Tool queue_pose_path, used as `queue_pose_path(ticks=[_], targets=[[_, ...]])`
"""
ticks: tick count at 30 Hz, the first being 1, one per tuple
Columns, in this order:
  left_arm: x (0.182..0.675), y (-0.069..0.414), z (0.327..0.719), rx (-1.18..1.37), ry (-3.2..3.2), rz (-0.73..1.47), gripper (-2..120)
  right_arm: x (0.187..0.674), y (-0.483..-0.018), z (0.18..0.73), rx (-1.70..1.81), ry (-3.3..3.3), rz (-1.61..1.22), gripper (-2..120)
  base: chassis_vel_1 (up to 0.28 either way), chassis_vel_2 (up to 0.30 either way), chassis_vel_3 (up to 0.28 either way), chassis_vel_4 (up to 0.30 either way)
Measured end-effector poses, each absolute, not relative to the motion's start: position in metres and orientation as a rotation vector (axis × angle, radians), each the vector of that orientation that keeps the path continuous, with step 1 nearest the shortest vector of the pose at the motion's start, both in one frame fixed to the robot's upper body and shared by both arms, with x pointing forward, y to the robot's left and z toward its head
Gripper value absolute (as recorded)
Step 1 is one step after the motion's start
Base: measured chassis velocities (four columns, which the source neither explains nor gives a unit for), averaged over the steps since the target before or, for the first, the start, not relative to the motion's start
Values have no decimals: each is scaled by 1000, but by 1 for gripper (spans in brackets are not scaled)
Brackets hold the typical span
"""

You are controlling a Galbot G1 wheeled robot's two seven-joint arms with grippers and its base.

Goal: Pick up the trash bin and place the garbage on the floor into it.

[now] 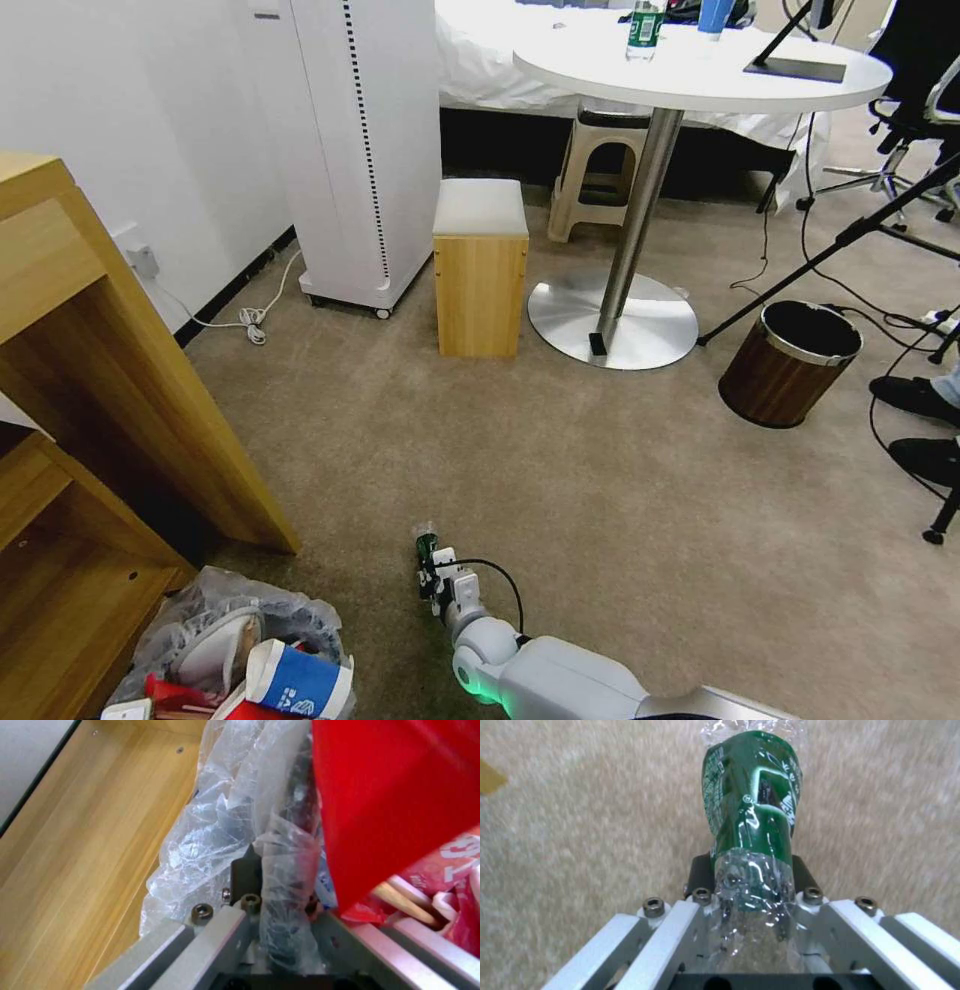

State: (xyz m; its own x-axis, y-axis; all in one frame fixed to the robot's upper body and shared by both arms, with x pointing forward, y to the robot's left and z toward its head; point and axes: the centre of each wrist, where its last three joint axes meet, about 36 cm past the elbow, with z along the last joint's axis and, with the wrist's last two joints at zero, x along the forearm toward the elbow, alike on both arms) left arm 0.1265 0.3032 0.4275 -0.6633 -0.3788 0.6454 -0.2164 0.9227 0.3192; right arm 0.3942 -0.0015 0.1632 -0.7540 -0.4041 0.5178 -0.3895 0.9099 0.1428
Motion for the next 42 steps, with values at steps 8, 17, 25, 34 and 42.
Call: queue_pose_path(ticks=[8,17,25,34,42], targets=[[132,306,434,430,-2323,-261,0,426,-31,228,696,-2719,-20,13,0,0,0,0],[139,307,444,433,-2331,-246,0,463,-70,296,1330,-2956,-297,13,0,0,0,0],[141,305,456,434,-2316,-231,0,418,11,330,1855,-2638,-673,13,0,0,0,0],[140,306,459,460,-2285,-217,0,311,73,345,1888,-2306,-798,13,0,0,0,0],[138,306,454,473,-2274,-217,0,247,61,347,1821,-2179,-797,13,0,0,0,0]])
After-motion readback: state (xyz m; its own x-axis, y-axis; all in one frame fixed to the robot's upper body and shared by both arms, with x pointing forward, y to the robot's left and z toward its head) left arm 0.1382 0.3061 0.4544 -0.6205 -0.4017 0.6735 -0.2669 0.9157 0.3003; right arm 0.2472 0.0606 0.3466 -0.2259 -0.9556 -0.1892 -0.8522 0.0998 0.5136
